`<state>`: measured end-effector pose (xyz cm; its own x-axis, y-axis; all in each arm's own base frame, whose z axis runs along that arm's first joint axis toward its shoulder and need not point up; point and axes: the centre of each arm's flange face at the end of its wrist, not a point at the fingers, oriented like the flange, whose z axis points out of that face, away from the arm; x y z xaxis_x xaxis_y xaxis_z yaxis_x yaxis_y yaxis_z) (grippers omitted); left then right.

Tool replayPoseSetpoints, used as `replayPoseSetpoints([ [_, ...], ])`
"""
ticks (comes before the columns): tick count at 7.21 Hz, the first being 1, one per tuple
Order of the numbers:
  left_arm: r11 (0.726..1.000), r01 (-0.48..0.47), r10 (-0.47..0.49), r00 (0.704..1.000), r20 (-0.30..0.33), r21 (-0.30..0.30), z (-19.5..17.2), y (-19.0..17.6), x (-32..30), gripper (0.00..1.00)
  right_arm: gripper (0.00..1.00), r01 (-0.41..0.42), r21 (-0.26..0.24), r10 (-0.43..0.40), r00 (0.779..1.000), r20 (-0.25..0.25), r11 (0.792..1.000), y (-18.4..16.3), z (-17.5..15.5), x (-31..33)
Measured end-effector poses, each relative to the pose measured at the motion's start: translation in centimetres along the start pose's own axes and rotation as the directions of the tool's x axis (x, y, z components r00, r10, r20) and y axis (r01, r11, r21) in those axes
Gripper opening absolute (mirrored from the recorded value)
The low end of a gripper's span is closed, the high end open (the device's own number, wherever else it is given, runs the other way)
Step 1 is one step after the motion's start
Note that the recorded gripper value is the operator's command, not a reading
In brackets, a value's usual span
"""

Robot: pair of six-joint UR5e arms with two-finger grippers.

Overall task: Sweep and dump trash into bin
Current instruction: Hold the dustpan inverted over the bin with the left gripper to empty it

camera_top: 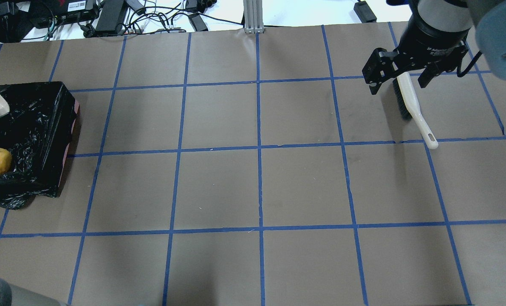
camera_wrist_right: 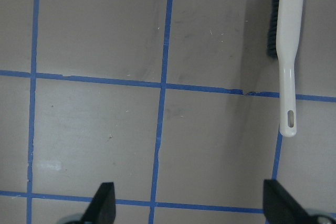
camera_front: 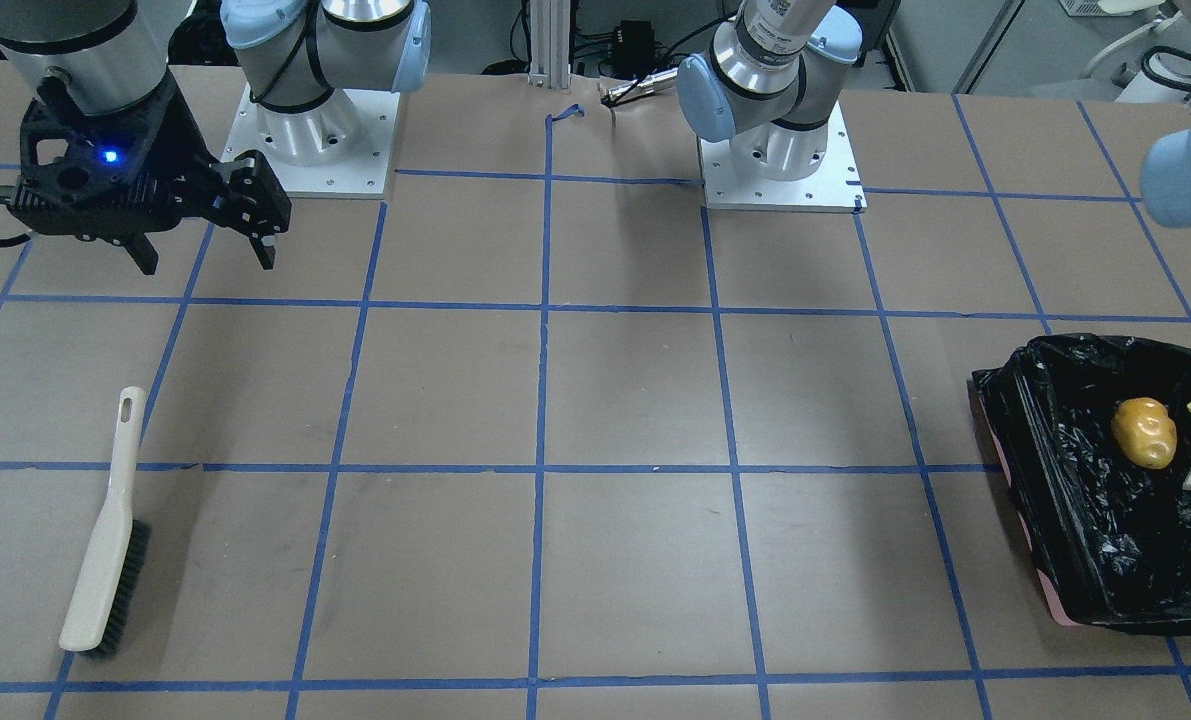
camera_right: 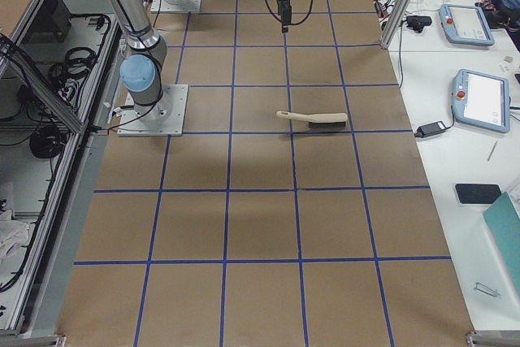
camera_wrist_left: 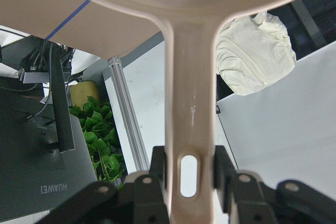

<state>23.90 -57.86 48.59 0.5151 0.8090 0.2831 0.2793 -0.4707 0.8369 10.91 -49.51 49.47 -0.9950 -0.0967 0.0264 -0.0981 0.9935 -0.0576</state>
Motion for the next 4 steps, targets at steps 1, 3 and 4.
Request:
replayPoseSetpoints([
  [1, 1.0, 0.005, -0.005, 1.0, -0.004, -0.01, -0.4, 0.0, 0.3, 0.07, 1.0, 0.0, -0.001, 0.0, 1.0, 0.0, 1.0, 0.0, 0.0, 0.0],
  [3, 0.999, 0.021, -0.021, 1.0, -0.019, -0.041, -1.2, -0.8, 0.6, 0.07, 1.0, 0.0, -0.003, 0.0, 1.0, 0.0, 1.0, -0.1, 0.2, 0.0],
  [4, 0.998, 0.025, -0.026, 0.999, -0.028, -0.055, -1.6, -1.4, 0.4, 0.07, 1.0, 0.001, -0.005, -0.001, 1.0, 0.002, 1.0, -0.2, 0.3, 0.1],
])
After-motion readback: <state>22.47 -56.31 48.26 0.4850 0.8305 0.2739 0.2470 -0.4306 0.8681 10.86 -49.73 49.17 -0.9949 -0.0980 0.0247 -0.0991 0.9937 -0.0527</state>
